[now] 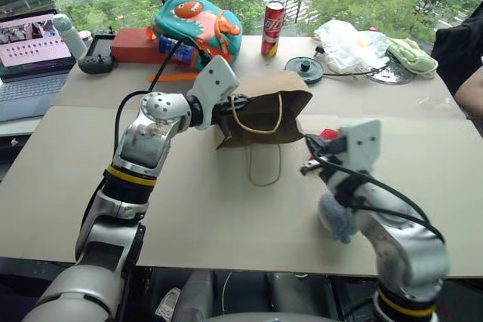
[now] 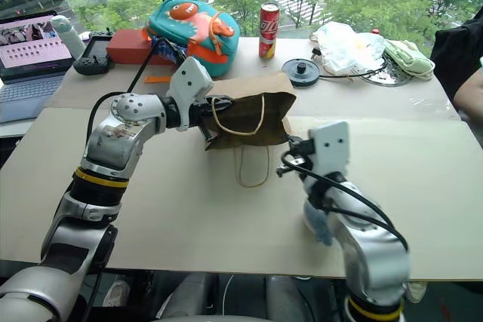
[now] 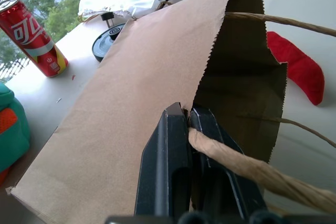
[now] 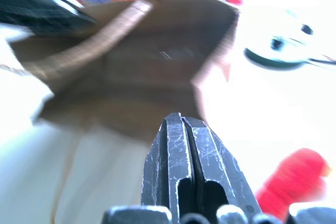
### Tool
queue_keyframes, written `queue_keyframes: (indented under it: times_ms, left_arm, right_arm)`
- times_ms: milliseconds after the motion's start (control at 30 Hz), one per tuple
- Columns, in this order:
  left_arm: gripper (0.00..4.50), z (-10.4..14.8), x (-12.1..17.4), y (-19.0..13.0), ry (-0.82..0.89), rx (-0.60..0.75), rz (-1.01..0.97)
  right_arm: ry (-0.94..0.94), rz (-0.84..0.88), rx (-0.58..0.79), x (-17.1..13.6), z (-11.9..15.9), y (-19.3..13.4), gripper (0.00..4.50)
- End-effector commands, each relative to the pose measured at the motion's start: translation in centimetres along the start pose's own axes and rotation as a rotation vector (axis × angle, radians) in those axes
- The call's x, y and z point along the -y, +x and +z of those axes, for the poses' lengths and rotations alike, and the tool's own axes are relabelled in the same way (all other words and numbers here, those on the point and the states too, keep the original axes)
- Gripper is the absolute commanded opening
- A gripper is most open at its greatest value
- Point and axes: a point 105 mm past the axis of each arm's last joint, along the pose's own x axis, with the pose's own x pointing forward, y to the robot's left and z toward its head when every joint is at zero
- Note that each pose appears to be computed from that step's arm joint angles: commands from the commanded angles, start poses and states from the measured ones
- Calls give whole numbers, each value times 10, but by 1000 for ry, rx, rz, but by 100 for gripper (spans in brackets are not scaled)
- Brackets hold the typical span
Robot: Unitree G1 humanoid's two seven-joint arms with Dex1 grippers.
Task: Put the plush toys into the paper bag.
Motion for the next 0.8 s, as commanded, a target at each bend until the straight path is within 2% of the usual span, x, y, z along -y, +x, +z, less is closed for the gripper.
queue_keyframes:
  times_ms: [33, 200, 333, 567, 700, 800]
  left_arm:
    - [18, 8, -2, 0, 35, 25, 12]
    - [18, 8, 1, 3, 34, 31, -5]
    - [18, 8, 2, 4, 37, 33, -11]
    - [18, 9, 1, 5, 39, 38, -14]
    - [18, 10, 2, 6, 40, 41, -15]
    - [18, 10, 2, 6, 37, 43, -16]
  right_arm:
    - [-40, 25, -48, 2, -1, -24, 148]
    - [-49, 59, -229, 12, -29, -46, 315]
    - [2, 61, -316, 9, -47, -54, 444]
    - [34, 20, -505, 3, -87, -69, 444]
    - [27, -47, -546, 10, -99, -68, 444]
    - [38, -49, -522, 8, -96, -62, 444]
